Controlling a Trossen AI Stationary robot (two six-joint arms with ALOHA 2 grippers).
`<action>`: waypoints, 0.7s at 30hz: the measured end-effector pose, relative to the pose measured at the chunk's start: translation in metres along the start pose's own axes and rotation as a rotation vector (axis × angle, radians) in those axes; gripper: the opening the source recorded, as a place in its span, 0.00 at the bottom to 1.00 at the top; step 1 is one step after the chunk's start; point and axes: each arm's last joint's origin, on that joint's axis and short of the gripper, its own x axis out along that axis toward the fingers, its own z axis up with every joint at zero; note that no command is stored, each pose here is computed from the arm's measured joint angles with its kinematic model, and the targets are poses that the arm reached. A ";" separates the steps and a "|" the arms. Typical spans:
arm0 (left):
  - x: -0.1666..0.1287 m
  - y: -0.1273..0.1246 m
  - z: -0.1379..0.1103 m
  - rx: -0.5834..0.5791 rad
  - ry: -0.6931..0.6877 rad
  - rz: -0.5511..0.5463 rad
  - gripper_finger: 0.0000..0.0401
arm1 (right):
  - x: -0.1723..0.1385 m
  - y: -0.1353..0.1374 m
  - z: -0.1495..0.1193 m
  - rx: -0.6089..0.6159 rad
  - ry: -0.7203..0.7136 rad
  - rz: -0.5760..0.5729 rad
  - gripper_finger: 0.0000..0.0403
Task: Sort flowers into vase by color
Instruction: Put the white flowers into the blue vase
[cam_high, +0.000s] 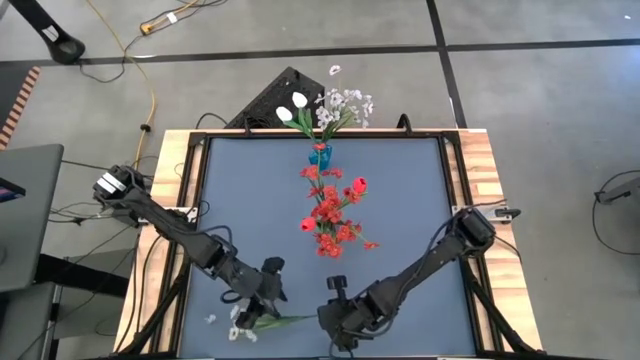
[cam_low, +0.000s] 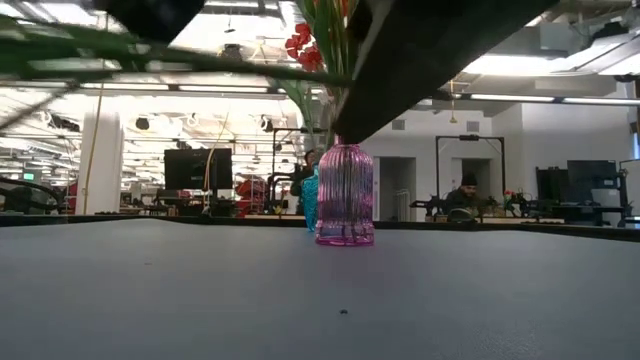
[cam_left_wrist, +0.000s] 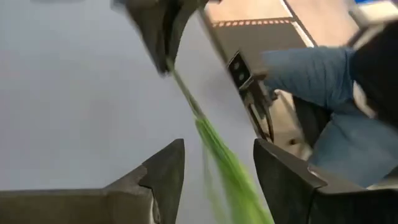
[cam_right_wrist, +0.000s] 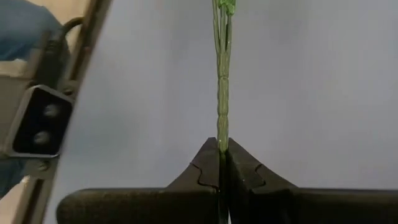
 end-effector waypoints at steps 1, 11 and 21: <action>-0.001 -0.001 0.003 0.060 -0.014 -0.002 0.45 | -0.001 0.003 -0.001 -0.006 -0.005 0.003 0.07; -0.002 0.016 0.009 0.282 -0.112 0.090 0.45 | -0.015 0.024 -0.011 -0.063 -0.142 -0.026 0.07; 0.000 0.031 -0.032 0.231 -0.520 0.007 0.45 | -0.037 0.001 -0.041 0.053 -0.673 0.146 0.07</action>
